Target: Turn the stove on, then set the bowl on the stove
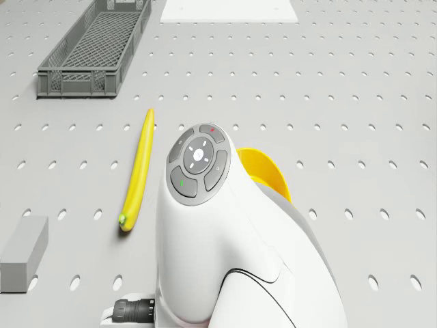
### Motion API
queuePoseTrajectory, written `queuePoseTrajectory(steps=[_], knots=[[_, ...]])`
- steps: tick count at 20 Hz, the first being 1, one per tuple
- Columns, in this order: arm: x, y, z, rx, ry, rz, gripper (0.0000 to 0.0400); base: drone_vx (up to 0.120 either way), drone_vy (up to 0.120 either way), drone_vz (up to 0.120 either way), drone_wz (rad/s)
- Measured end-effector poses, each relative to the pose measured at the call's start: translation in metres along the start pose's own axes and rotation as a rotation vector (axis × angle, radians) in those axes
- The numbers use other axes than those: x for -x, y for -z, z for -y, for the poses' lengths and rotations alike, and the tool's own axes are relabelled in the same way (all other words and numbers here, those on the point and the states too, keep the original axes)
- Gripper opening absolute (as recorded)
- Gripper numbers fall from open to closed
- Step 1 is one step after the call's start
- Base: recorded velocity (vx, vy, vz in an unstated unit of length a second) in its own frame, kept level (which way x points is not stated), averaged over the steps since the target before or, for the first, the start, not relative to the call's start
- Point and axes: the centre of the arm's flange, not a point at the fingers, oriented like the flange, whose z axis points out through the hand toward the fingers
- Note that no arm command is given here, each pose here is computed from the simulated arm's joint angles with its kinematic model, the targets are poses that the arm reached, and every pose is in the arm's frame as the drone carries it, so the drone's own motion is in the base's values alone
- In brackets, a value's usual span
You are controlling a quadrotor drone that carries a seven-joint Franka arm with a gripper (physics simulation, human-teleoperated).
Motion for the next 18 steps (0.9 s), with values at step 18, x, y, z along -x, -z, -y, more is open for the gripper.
queuePoseTrajectory(steps=[18], knots=[[0.0000,0.0000,0.0000,0.000,0.000,0.000,0.0400,0.120,-0.013,-0.013,0.000]])
